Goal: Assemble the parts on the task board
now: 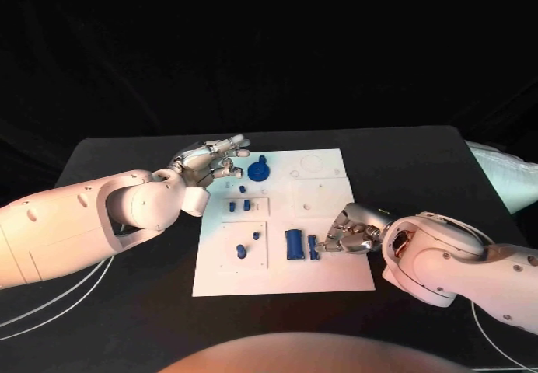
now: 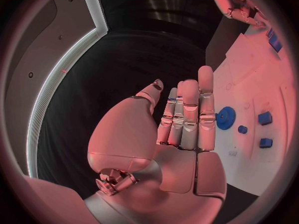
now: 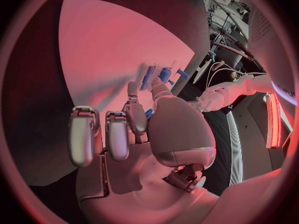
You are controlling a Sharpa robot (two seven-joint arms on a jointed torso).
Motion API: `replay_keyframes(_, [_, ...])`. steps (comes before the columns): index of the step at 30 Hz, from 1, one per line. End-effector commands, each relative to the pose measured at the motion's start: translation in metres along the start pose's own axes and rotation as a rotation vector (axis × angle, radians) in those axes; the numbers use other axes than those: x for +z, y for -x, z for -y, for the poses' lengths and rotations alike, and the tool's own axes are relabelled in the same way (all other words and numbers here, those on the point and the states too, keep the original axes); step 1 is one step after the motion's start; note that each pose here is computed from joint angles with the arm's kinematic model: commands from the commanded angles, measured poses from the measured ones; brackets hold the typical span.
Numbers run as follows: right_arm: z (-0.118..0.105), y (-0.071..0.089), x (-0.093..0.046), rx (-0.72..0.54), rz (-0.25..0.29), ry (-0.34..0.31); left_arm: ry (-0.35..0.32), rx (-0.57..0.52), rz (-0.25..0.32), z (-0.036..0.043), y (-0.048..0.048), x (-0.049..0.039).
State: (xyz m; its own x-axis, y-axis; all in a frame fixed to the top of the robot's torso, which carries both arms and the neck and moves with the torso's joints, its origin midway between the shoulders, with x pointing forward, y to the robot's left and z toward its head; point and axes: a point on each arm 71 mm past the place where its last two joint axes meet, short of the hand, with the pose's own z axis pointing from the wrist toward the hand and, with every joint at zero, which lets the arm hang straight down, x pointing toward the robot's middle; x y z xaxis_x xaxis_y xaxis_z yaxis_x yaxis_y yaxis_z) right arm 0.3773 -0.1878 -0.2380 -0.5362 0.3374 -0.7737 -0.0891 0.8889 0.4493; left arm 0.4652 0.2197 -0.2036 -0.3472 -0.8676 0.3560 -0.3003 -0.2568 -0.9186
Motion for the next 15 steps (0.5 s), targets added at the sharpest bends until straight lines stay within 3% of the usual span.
replay_keyframes(1, [0.002,0.019,0.002,0.246,0.022,0.045,-0.007,0.000,-0.012,-0.0006,-0.0009,0.0016])
replay_keyframes(10, [0.019,0.085,0.031,0.688,0.133,0.188,-0.063,0.015,0.047,-0.0014,0.0129,0.0114])
replay_keyframes(15, [0.026,0.106,0.055,0.870,0.179,0.268,-0.121,0.034,0.124,-0.0009,0.0263,0.0174])
